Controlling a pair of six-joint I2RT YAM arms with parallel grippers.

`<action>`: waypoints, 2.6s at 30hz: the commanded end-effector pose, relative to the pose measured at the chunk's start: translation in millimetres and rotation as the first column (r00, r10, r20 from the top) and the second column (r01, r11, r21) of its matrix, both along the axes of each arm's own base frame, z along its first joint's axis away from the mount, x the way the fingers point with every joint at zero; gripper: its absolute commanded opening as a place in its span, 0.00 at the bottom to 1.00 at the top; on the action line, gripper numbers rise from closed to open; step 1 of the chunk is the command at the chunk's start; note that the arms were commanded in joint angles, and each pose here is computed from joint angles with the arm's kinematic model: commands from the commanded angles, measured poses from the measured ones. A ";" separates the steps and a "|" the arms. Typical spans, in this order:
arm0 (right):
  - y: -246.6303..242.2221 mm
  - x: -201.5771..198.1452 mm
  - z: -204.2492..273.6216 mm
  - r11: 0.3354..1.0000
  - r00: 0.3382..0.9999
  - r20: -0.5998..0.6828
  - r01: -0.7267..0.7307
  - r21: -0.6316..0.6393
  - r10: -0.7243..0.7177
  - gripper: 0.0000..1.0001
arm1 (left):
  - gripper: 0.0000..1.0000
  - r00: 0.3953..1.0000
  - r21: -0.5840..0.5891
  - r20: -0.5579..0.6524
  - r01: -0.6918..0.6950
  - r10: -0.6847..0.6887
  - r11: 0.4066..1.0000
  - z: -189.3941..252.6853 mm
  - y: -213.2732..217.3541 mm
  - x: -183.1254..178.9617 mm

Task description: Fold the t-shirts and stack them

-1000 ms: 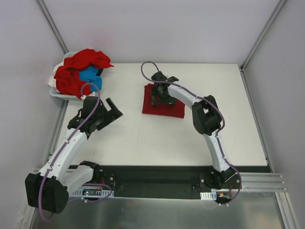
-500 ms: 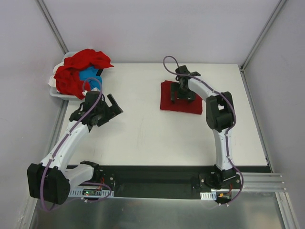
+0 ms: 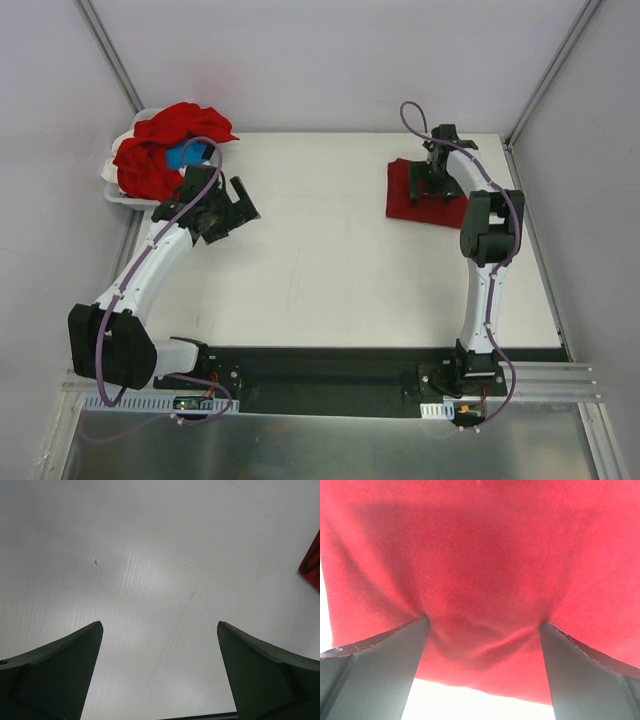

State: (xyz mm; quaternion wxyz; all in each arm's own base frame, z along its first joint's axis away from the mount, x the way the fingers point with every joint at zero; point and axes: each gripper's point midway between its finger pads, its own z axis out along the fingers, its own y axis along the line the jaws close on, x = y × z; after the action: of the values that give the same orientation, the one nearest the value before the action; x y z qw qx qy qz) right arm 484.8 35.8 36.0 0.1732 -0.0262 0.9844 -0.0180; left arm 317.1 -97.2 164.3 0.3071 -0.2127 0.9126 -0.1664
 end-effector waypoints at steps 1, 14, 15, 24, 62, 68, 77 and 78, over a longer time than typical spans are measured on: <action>-26.3 27.5 5.5 0.994 0.994 0.041 -0.104 -0.029 0.105 0.96 | 0.99 1.000 0.012 -0.013 0.011 -0.010 1.000 2.8 2.8 9.3; -68.1 111.0 19.3 0.981 0.959 0.284 -0.058 0.183 0.004 0.96 | 0.99 0.996 0.022 -0.071 0.049 -0.047 0.999 -6.6 -3.0 46.4; -68.7 115.0 22.7 0.980 0.954 0.300 -0.063 0.189 0.003 0.96 | 0.99 0.995 0.023 -0.081 0.052 -0.050 0.998 -9.9 -4.0 47.8; -98.4 128.3 41.1 0.993 0.915 0.391 -0.120 0.021 0.102 0.96 | 0.99 0.996 0.034 -0.069 0.066 -0.063 0.997 -6.3 -3.9 56.2; -81.1 -8.9 325.8 0.893 0.610 0.736 -0.099 0.439 -0.295 0.96 | 0.99 0.974 0.009 0.171 0.151 -0.150 0.989 83.1 -9.4 44.2; -44.5 -87.3 255.8 0.805 0.747 0.521 0.031 0.592 -0.412 0.96 | 0.99 0.981 -0.081 0.140 0.144 -0.131 0.986 66.9 -16.0 10.4; -25.7 -137.9 205.5 0.836 0.830 0.414 0.107 0.538 -0.373 0.96 | 0.99 0.976 -0.084 0.191 0.127 -0.109 0.988 70.4 -11.5 -5.0; -25.9 -137.8 207.5 0.838 0.825 0.426 0.102 0.536 -0.372 0.96 | 0.99 0.976 -0.089 0.190 0.125 -0.106 0.988 70.6 -12.1 -4.3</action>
State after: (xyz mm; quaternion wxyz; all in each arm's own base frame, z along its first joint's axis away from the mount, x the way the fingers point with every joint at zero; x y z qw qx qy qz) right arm 352.8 7.8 212.9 0.3837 0.1672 0.8833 0.2114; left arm 308.5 -111.0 216.4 0.3381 -0.1536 0.8984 -0.2343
